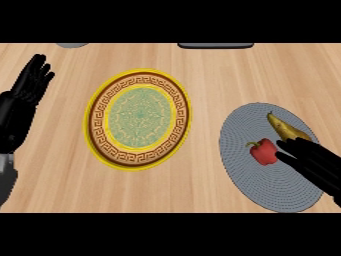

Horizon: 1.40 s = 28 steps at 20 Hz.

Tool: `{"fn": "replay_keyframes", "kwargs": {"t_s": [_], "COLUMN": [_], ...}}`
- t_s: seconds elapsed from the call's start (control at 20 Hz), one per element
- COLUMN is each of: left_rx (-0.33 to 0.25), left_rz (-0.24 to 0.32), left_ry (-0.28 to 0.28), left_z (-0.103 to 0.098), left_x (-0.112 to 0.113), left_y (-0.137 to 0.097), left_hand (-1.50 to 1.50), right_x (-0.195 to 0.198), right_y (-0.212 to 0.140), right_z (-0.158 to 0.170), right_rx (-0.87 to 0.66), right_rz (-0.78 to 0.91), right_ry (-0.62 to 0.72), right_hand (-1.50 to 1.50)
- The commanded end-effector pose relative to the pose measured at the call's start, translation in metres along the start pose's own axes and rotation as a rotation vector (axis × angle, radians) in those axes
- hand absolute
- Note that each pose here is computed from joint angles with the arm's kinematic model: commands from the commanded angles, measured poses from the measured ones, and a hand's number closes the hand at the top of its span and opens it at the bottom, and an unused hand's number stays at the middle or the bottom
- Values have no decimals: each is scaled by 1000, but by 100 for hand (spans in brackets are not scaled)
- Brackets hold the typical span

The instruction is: Pick the bell pepper from the placemat and place it in the plate

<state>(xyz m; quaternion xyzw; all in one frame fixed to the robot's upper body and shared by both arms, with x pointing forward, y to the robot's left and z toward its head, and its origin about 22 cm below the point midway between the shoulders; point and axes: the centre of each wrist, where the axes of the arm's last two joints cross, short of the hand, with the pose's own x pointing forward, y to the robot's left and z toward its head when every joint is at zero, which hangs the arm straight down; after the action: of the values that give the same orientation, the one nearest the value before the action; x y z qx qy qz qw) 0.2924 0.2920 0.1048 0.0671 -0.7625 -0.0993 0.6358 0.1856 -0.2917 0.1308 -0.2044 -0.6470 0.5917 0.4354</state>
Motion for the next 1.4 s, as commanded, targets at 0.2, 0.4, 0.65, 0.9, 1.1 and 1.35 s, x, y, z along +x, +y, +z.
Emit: {"fn": "replay_keyframes", "kwargs": {"t_s": [0.2,0.4,0.65,0.9,1.1,1.35], "left_rx": [-17,-7,-7,-4,-30,-14], "left_rz": [23,28,13,-5,38,0], "left_ry": [-12,0,-13,-4,12,-19], "left_z": [-12,8,-8,-7,-6,-9], "left_x": [19,-8,-12,11,-6,13], "left_y": [-2,-3,-25,-12,-25,2], "left_hand": [0,0,0,0,0,0], "right_x": [15,-9,-28,-29,-44,-56], "right_y": [4,20,12,56,39,75], "right_z": [-35,-26,-50,-48,-78,-73], "right_rx": [30,27,89,97,129,175], "right_rz": [90,139,168,131,154,149], "right_ry": [124,199,269,272,273,293], "right_hand": [-150,-150,-150,-150,-150,-150]}}
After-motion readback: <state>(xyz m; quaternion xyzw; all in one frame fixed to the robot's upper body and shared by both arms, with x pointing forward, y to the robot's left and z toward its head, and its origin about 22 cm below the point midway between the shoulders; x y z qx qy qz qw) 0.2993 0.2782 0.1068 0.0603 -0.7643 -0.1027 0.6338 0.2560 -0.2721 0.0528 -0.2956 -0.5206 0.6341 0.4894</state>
